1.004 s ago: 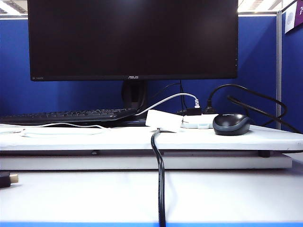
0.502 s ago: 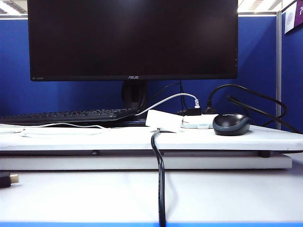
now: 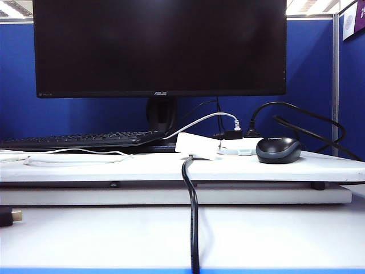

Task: Pick up the Type-C charging cable and the charging base, insert one end of the Type-C charger into the corresponding slot on the base, and finally place the plugged-in charger back on the table.

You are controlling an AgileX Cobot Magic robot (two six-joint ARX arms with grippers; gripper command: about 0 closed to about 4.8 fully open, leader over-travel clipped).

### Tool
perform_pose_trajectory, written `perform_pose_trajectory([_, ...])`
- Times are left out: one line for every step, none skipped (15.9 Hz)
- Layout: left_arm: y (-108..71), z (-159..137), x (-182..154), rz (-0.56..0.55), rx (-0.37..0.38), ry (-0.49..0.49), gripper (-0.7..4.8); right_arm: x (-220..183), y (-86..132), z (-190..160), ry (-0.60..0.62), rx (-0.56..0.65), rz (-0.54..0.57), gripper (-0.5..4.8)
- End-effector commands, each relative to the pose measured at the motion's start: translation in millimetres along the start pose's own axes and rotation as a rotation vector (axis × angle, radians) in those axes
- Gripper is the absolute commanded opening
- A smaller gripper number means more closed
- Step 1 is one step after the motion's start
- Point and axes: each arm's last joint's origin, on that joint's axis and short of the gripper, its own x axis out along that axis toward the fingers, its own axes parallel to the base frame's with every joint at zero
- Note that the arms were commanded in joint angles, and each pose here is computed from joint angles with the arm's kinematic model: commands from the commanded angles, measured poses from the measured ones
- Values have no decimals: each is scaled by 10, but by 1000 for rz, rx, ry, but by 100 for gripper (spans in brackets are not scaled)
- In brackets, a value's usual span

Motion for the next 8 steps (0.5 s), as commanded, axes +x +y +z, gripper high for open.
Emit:
perform_pose_trajectory([-12,-12,315,-173,95,209,-4,397,62,120,57,-16,101,-8])
perform_pose_trajectory([-19,-43,443,-172,-18,310,-4,556,124,114,96,-4,183,-8])
perform_pose_trajectory([-15,-86,536,-136,-90,378,-4,656,181,88,119,4,228,-8])
perform_pose_trajectory([-20,-135,619,-116,-134,428,-4,708,220,62,134,9,249,-8])
perform_pose_trajectory([-39,-212,730,-97,-182,487,-4,769,297,5,160,17,289,-8])
perform_pose_trajectory([-72,-294,838,-60,-216,547,-1,805,364,-47,186,23,321,-8])
perform_pose_trajectory([-98,-355,918,-33,-226,590,49,832,409,-85,206,28,341,-8])
perform_pose_trajectory([-155,-424,1013,-45,-224,635,212,850,446,-120,226,32,356,-8])
